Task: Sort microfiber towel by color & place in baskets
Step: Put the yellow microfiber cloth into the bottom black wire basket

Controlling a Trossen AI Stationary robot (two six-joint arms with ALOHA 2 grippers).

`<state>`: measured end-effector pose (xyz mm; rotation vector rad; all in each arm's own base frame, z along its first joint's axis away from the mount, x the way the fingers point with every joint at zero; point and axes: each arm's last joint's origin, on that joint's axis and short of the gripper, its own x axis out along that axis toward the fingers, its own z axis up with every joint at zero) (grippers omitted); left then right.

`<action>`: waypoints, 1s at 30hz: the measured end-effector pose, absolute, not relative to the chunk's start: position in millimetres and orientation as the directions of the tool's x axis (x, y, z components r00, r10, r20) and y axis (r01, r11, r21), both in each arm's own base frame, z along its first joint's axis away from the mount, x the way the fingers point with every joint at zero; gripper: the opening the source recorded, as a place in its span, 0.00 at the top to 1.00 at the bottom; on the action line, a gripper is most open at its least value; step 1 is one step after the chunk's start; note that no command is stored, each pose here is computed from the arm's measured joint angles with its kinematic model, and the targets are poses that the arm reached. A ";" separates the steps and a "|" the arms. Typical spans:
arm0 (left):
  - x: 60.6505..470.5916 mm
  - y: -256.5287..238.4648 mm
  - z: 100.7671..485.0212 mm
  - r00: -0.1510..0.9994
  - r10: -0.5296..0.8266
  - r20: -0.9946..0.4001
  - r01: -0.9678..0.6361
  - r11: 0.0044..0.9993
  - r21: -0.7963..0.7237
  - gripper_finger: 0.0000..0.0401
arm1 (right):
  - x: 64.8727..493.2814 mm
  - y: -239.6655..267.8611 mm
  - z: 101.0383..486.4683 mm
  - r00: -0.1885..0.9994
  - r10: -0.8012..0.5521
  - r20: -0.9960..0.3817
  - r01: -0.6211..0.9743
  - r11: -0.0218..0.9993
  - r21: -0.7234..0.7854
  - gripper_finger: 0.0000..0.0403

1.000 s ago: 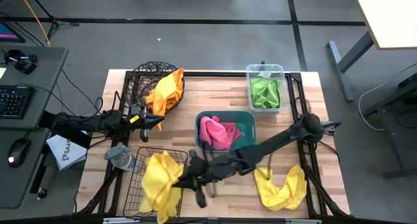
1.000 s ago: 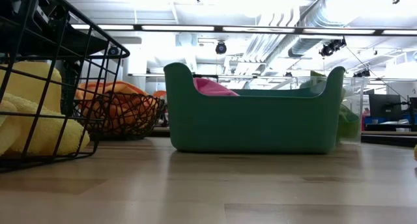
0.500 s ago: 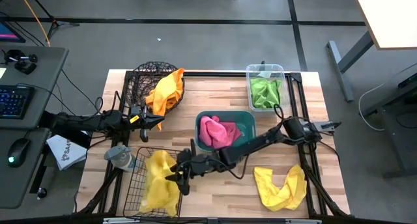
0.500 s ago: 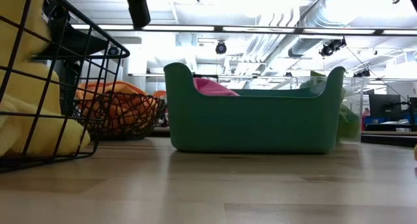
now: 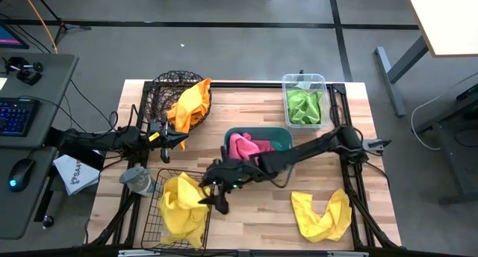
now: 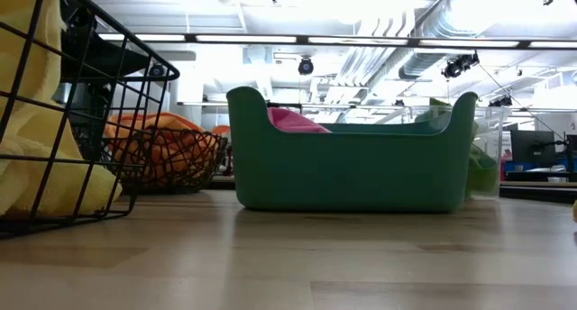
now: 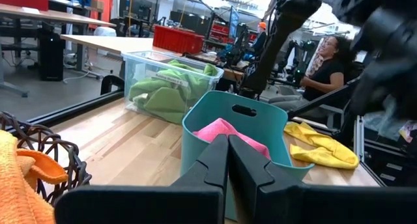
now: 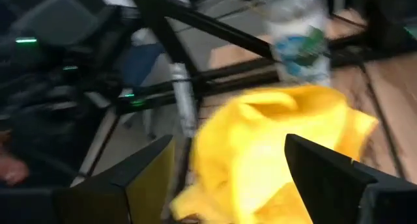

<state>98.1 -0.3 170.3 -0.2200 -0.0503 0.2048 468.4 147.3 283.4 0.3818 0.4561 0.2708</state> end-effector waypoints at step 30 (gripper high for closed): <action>98.2 -0.3 170.3 0.978 0.207 0.027 -0.196 0.955 -0.221 1.00 | 171.9 260.3 170.0 -0.180 0.184 -0.966 0.579 0.814 0.047 0.29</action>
